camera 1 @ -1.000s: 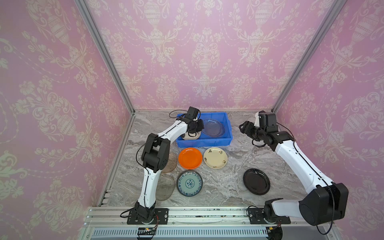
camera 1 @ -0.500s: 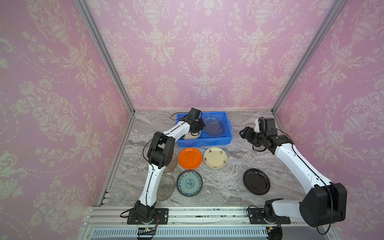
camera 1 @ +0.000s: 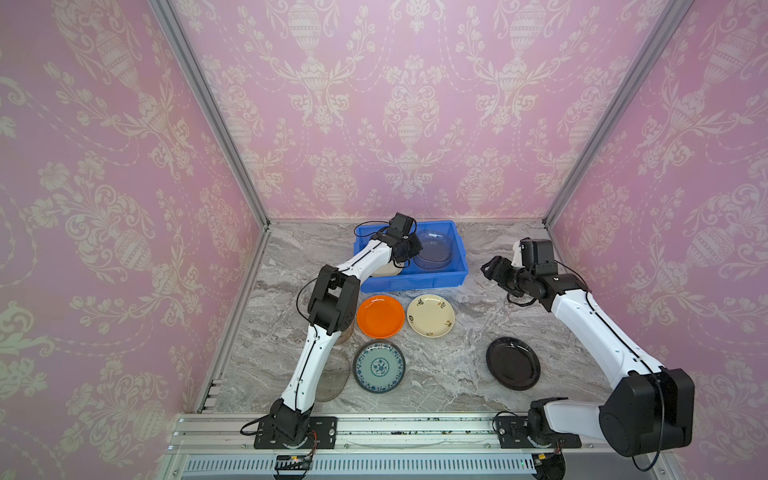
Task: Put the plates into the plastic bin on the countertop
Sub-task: 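Lower the clear ribbed plate into the bin with the left gripper and open it, then withdraw the left gripper from the bin and reach toward the black plate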
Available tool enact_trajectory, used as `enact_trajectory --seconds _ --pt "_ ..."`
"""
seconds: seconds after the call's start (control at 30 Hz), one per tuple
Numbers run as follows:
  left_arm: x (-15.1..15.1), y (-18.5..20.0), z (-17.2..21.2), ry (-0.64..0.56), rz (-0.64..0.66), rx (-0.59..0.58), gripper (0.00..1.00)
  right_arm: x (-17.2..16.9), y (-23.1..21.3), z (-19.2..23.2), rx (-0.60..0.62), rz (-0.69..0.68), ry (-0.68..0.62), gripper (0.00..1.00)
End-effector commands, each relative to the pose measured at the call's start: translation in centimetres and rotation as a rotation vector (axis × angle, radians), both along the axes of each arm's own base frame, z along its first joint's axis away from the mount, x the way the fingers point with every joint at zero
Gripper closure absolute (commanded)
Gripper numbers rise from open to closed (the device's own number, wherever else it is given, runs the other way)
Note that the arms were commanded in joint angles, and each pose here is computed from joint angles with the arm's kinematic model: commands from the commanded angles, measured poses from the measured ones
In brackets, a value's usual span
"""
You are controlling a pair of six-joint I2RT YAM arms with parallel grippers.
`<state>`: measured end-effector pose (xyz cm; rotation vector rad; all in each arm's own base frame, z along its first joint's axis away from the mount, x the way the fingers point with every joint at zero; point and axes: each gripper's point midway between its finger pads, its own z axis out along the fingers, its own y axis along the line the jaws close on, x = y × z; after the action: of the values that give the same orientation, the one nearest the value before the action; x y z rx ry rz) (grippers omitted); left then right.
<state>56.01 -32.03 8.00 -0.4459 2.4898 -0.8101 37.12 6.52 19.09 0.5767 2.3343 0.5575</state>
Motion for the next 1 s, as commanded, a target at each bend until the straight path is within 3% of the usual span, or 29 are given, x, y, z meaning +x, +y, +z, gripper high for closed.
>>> enact_trajectory --seconds 0.0,0.37,0.57,0.7,0.83,0.97 --pt "-0.1 0.2 -0.2 0.013 0.009 0.017 0.74 -0.4 -0.2 0.9 0.002 0.004 -0.032 0.29" --pt "-0.1 0.4 2.7 -0.059 -0.022 0.040 0.53 -0.8 -0.3 1.4 -0.008 0.012 -0.036 0.29" --pt "-0.7 0.6 8.3 -0.205 -0.085 0.122 0.44 -1.1 -1.0 2.0 -0.049 0.000 -0.046 0.29" --pt "-2.4 0.2 12.3 -0.307 -0.144 0.189 0.41 -1.5 -1.8 2.0 -0.092 0.009 -0.043 0.29" --pt "-5.4 -1.5 14.7 -0.363 -0.246 0.223 0.38 -2.1 -2.7 1.6 -0.049 -0.021 -0.059 0.30" --pt "-9.4 -4.6 15.5 -0.378 -0.408 0.180 0.31 -2.6 -3.4 0.4 0.007 -0.062 -0.039 0.30"
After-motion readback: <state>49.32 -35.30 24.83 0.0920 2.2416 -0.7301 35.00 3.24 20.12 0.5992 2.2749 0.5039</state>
